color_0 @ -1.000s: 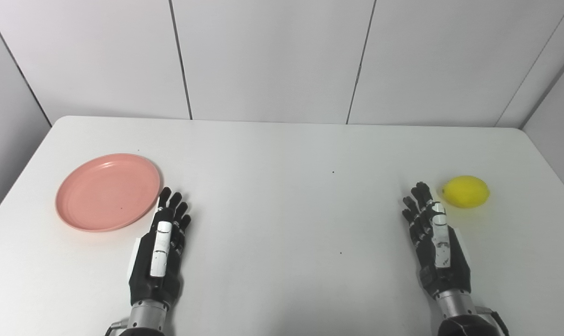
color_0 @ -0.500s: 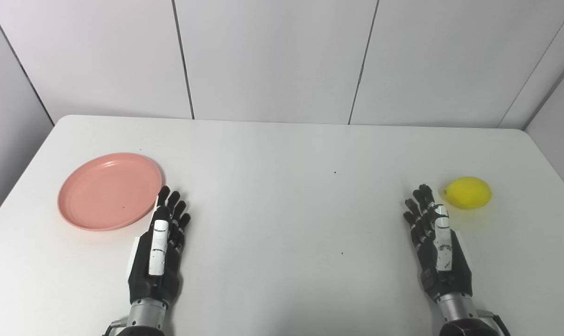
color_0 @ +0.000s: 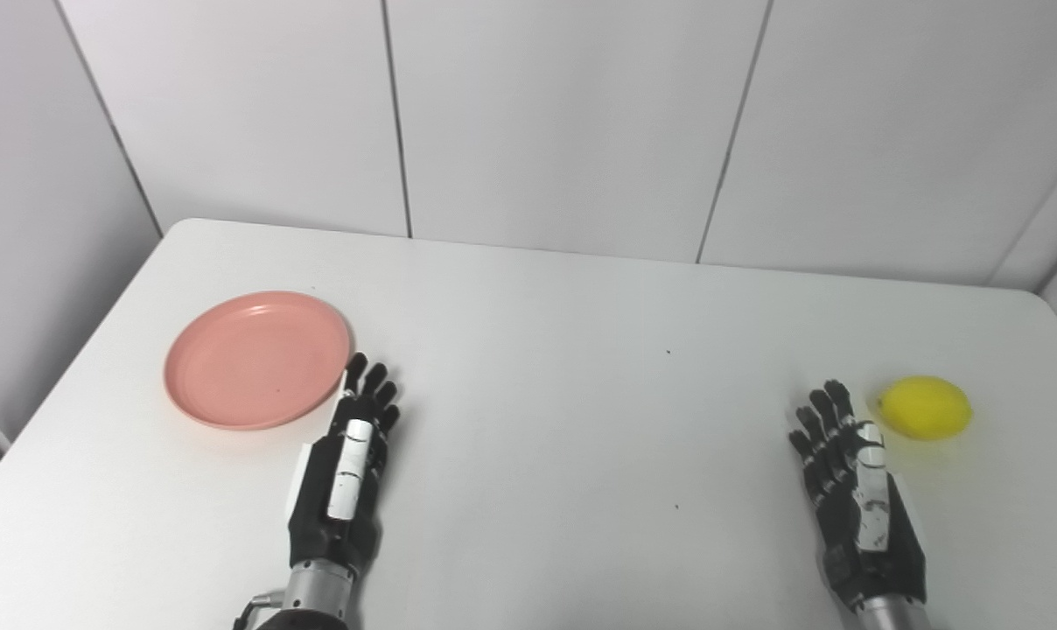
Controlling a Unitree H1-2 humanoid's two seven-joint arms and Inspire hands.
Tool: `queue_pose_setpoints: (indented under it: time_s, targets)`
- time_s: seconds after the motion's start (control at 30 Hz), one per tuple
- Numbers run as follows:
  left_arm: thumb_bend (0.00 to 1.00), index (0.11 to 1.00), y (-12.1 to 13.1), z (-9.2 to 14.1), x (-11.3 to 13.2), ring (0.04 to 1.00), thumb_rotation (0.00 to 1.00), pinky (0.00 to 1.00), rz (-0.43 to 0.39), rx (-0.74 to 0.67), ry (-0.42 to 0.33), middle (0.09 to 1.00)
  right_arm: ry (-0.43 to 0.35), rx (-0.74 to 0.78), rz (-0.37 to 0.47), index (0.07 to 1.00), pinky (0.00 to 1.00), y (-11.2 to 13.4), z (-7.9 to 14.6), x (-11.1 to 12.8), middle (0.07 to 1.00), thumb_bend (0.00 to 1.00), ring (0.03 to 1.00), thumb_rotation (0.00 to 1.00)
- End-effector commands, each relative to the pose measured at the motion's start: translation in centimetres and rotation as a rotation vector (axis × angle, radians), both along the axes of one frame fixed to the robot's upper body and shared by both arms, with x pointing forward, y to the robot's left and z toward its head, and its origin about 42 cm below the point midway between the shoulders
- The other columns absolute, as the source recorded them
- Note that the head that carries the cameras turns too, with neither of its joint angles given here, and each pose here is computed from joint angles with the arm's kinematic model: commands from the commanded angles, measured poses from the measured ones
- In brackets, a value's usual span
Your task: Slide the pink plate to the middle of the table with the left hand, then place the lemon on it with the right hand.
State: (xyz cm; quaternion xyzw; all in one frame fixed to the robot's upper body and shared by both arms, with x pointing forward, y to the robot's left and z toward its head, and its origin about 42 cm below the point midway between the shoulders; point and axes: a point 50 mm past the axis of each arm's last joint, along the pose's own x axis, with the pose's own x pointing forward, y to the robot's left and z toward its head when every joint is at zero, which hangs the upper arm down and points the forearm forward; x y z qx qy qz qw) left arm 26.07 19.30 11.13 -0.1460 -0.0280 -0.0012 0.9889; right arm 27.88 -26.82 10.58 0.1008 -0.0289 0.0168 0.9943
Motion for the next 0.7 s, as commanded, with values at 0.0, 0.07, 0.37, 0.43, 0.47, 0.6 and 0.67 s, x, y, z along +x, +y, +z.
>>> queue_pose_setpoints:
  time_s: [0.0,0.07,0.37,0.43,0.47,0.6,0.67]
  targets:
    - [0.76,0.985,-1.1,-1.4,-0.3,0.982,0.76,1.00,0.004,-0.013,0.054,0.979,0.091,0.022,-0.018,1.000,1.00,-1.1,-3.2,-1.6,1.000,0.76,1.000,1.00]
    - [0.76,0.981,-1.5,-1.7,-0.2,0.981,0.76,1.00,0.005,-0.010,0.055,0.976,0.093,0.024,-0.018,1.000,1.00,-1.4,-3.4,-1.4,1.000,0.75,1.000,1.00]
    - [0.75,0.975,-2.4,-2.5,-0.1,0.969,0.76,0.98,0.008,-0.001,0.060,0.966,0.105,0.029,-0.011,1.000,1.00,-1.9,-4.1,-0.9,1.000,0.79,1.000,1.00]
    - [0.74,0.973,-2.4,-2.6,0.0,0.968,0.75,0.98,0.009,-0.001,0.062,0.963,0.107,0.032,-0.008,1.000,1.00,-1.9,-4.2,-0.8,1.000,0.78,1.000,1.00]
    - [0.74,0.973,-2.4,-2.7,0.0,0.967,0.75,0.98,0.010,0.000,0.063,0.963,0.106,0.031,-0.005,1.000,1.00,-1.8,-4.2,-0.8,1.000,0.78,1.000,1.00]
    - [0.76,0.969,-2.6,-2.9,0.0,0.964,0.75,0.98,0.008,0.007,0.063,0.962,0.106,0.035,0.003,1.000,1.00,-1.9,-4.4,-0.7,1.000,0.78,1.000,1.00]
    - [0.77,0.968,-2.7,-3.0,0.0,0.964,0.75,0.98,0.007,0.009,0.063,0.962,0.107,0.027,0.005,1.000,1.00,-2.0,-4.5,-0.6,1.000,0.79,1.000,1.00]
